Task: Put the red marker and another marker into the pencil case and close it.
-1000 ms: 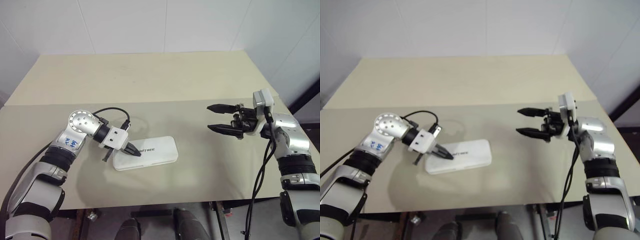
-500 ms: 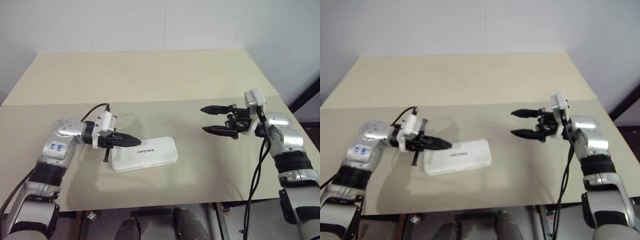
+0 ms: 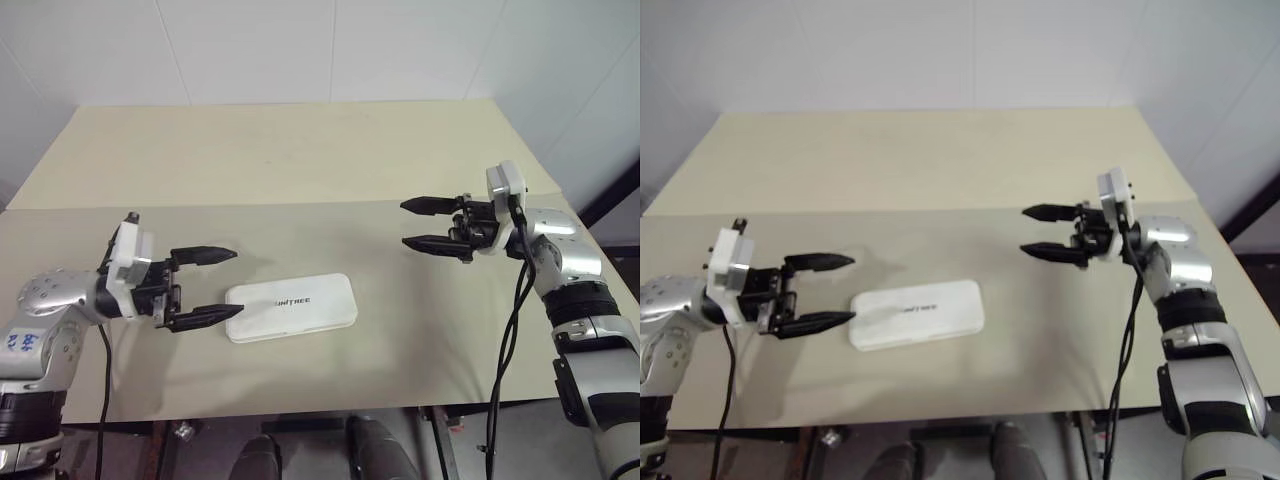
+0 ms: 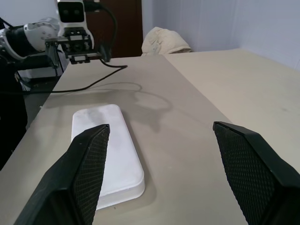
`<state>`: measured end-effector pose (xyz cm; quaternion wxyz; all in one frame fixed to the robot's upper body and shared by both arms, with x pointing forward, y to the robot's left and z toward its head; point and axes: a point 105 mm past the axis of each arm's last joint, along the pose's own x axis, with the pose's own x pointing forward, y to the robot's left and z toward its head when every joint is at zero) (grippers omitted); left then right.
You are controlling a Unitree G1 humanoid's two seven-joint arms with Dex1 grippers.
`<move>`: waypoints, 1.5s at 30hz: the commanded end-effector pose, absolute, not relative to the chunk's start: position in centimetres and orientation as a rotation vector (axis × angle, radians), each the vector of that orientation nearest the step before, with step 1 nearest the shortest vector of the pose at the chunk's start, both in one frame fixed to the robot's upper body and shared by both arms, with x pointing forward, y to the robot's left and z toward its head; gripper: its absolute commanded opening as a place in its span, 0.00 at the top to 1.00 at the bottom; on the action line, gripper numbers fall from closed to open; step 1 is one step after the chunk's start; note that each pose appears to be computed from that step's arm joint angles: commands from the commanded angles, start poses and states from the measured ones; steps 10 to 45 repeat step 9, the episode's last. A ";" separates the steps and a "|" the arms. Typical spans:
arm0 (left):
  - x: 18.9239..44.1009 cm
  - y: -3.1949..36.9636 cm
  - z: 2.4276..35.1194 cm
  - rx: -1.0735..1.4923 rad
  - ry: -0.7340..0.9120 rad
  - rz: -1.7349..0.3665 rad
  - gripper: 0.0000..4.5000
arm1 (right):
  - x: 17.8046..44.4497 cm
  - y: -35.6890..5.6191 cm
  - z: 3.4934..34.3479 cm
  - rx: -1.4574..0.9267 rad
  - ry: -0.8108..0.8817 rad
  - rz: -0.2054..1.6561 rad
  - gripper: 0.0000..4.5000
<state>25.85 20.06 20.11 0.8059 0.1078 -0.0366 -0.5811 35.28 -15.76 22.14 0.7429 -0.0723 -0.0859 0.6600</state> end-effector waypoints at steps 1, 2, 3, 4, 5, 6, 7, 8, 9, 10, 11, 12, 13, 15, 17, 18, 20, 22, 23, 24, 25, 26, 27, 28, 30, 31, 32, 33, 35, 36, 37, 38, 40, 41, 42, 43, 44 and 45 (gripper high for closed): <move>24.4 20.9 21.8 0.269 -0.117 -1.242 0.01 | 34.5 -15.7 23.9 -0.219 -0.242 1.515 0.00; 24.3 21.4 21.7 0.278 -0.109 -1.230 0.01 | 34.6 -15.8 24.0 -0.226 -0.246 1.511 0.00; 24.2 21.7 21.8 0.283 -0.099 -1.218 0.01 | 34.7 -15.9 24.1 -0.228 -0.251 1.504 0.00; 24.1 22.1 22.0 0.291 -0.097 -1.200 0.01 | 34.8 -15.9 24.2 -0.227 -0.257 1.499 0.00; 24.0 22.3 22.2 0.296 -0.097 -1.189 0.01 | 34.8 -16.0 24.3 -0.225 -0.261 1.495 0.00; 24.1 22.5 22.4 0.309 -0.099 -1.171 0.01 | 34.8 -16.0 24.2 -0.223 -0.264 1.495 0.00; 24.1 22.8 22.6 0.315 -0.099 -1.154 0.01 | 34.7 -15.9 24.2 -0.221 -0.269 1.498 0.00; 24.1 23.0 22.6 0.318 -0.089 -1.145 0.01 | 34.7 -15.8 24.1 -0.219 -0.276 1.501 0.00; 24.2 23.2 22.4 0.325 -0.076 -1.135 0.01 | 34.6 -15.7 24.1 -0.211 -0.284 1.504 0.00; 24.2 23.2 22.4 0.325 -0.076 -1.135 0.01 | 34.6 -15.7 24.1 -0.211 -0.284 1.504 0.00; 24.2 23.2 22.4 0.325 -0.076 -1.135 0.01 | 34.6 -15.7 24.1 -0.211 -0.284 1.504 0.00; 24.2 23.2 22.4 0.325 -0.076 -1.135 0.01 | 34.6 -15.7 24.1 -0.211 -0.284 1.504 0.00; 24.2 23.2 22.4 0.325 -0.076 -1.135 0.01 | 34.6 -15.7 24.1 -0.211 -0.284 1.504 0.00; 24.2 23.2 22.4 0.325 -0.076 -1.135 0.01 | 34.6 -15.7 24.1 -0.211 -0.284 1.504 0.00; 24.2 23.2 22.4 0.325 -0.076 -1.135 0.01 | 34.6 -15.7 24.1 -0.211 -0.284 1.504 0.00; 24.2 23.2 22.4 0.325 -0.076 -1.135 0.01 | 34.6 -15.7 24.1 -0.211 -0.284 1.504 0.00; 24.2 23.2 22.4 0.325 -0.076 -1.135 0.01 | 34.6 -15.7 24.1 -0.211 -0.284 1.504 0.00; 24.2 23.2 22.4 0.325 -0.076 -1.135 0.01 | 34.6 -15.7 24.1 -0.211 -0.284 1.504 0.00; 24.2 23.2 22.4 0.325 -0.076 -1.135 0.01 | 34.6 -15.7 24.1 -0.211 -0.284 1.504 0.00; 24.2 23.2 22.4 0.325 -0.076 -1.135 0.01 | 34.6 -15.7 24.1 -0.211 -0.284 1.504 0.00; 24.2 23.2 22.4 0.325 -0.076 -1.135 0.01 | 34.6 -15.7 24.1 -0.211 -0.284 1.504 0.00; 24.2 23.2 22.4 0.325 -0.076 -1.135 0.01 | 34.6 -15.7 24.1 -0.211 -0.284 1.504 0.00; 24.2 23.2 22.4 0.325 -0.076 -1.135 0.01 | 34.6 -15.7 24.1 -0.211 -0.284 1.504 0.00; 24.2 23.2 22.4 0.325 -0.076 -1.135 0.01 | 34.6 -15.7 24.1 -0.211 -0.284 1.504 0.00; 24.2 23.2 22.4 0.325 -0.076 -1.135 0.01 | 34.6 -15.7 24.1 -0.211 -0.284 1.504 0.00; 24.2 23.2 22.4 0.325 -0.076 -1.135 0.01 | 34.6 -15.7 24.1 -0.211 -0.284 1.504 0.00; 24.2 23.2 22.4 0.325 -0.076 -1.135 0.01 | 34.6 -15.7 24.1 -0.211 -0.284 1.504 0.00; 24.2 23.2 22.4 0.325 -0.076 -1.135 0.01 | 34.6 -15.7 24.1 -0.211 -0.284 1.504 0.00; 24.2 23.2 22.4 0.325 -0.076 -1.135 0.01 | 34.6 -15.7 24.1 -0.211 -0.284 1.504 0.00; 24.2 23.2 22.4 0.325 -0.076 -1.135 0.01 | 34.6 -15.7 24.1 -0.211 -0.284 1.504 0.00; 24.2 23.2 22.4 0.325 -0.076 -1.135 0.01 | 34.6 -15.7 24.1 -0.211 -0.284 1.504 0.00; 24.2 23.2 22.4 0.325 -0.076 -1.135 0.01 | 34.6 -15.7 24.1 -0.211 -0.284 1.504 0.00; 24.2 23.2 22.4 0.325 -0.076 -1.135 0.01 | 34.6 -15.7 24.1 -0.211 -0.284 1.504 0.00; 24.2 23.2 22.4 0.325 -0.076 -1.135 0.01 | 34.6 -15.7 24.1 -0.211 -0.284 1.504 0.00; 24.2 23.2 22.4 0.325 -0.076 -1.135 0.01 | 34.6 -15.7 24.1 -0.211 -0.284 1.504 0.00; 24.2 23.2 22.4 0.325 -0.076 -1.135 0.01 | 34.6 -15.7 24.1 -0.211 -0.284 1.504 0.00; 24.2 23.2 22.4 0.325 -0.076 -1.135 0.01 | 34.6 -15.7 24.1 -0.211 -0.284 1.504 0.00; 24.2 23.2 22.4 0.325 -0.076 -1.135 0.01 | 34.6 -15.7 24.1 -0.211 -0.284 1.504 0.00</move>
